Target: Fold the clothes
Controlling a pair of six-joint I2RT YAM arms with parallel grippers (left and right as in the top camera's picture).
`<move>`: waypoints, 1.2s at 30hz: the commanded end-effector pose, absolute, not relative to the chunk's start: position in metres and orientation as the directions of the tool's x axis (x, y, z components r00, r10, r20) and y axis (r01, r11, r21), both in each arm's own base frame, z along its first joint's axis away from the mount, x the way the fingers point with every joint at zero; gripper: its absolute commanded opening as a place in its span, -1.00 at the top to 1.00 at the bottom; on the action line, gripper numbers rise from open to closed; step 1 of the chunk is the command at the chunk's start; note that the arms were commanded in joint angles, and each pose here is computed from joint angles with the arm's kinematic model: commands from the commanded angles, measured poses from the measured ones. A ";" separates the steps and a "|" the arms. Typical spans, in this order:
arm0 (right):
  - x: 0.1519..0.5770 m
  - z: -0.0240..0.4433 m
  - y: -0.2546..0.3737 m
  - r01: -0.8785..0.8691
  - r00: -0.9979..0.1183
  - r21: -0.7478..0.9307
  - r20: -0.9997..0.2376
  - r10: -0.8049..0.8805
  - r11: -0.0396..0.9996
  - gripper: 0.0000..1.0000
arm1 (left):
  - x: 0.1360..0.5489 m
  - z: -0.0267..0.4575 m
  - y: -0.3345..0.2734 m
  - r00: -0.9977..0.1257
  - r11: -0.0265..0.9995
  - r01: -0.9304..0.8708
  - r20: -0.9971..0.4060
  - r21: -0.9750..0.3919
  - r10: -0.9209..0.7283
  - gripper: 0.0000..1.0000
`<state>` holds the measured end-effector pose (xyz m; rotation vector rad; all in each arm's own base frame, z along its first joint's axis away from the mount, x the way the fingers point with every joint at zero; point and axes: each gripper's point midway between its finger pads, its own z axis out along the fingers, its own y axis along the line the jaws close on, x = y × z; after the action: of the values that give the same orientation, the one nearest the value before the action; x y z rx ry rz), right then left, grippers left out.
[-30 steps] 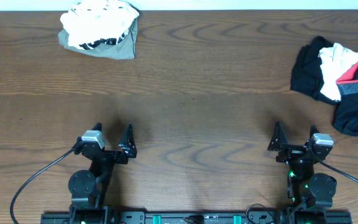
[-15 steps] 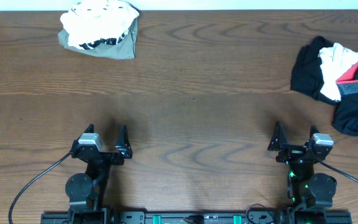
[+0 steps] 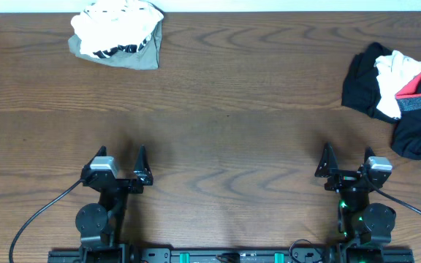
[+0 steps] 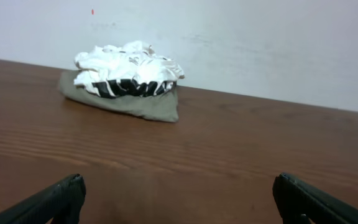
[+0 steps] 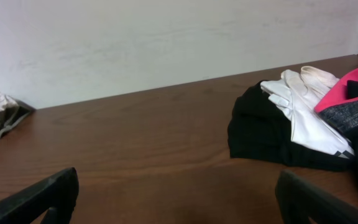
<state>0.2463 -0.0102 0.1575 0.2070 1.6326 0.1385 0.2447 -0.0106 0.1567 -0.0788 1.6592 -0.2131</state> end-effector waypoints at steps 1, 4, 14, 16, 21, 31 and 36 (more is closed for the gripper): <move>0.246 0.157 -0.010 0.046 -0.065 0.201 -0.977 0.204 0.979 -0.98 | 0.244 0.142 -0.009 -0.139 0.994 0.077 -0.988 -0.079 -0.068 -0.96; 0.246 0.157 -0.010 0.046 -0.065 0.201 -0.977 0.204 0.979 -0.98 | 0.244 0.142 -0.009 -0.135 0.996 0.084 -0.991 -0.029 -0.017 -0.96; 0.246 0.157 -0.010 0.046 -0.065 0.201 -0.977 0.204 0.979 -0.99 | 0.244 0.142 -0.010 -0.138 0.995 0.085 -0.990 -0.052 -0.040 -0.96; 0.246 0.157 -0.010 0.046 -0.065 0.201 -0.977 0.204 0.979 -0.99 | 0.244 0.141 -0.010 -0.138 0.995 0.085 -0.990 -0.052 -0.040 -0.96; 0.246 0.157 -0.010 0.046 -0.065 0.201 -0.977 0.204 0.979 -0.98 | 0.244 0.141 -0.010 -0.138 0.995 0.085 -0.990 -0.052 -0.040 -0.96; 0.246 0.157 -0.010 0.046 -0.065 0.201 -0.977 0.204 0.979 -0.98 | 0.244 0.141 -0.010 -0.138 0.995 0.085 -0.990 -0.052 -0.040 -0.96; 0.246 0.157 -0.010 0.046 -0.065 0.201 -0.977 0.204 0.979 -0.99 | 0.244 0.141 -0.010 -0.138 0.995 0.085 -0.990 -0.052 -0.040 -0.96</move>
<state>0.2463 -0.0102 0.1575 0.2070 1.6326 0.1385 0.2447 -0.0094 0.1565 0.0263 1.6596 -0.1059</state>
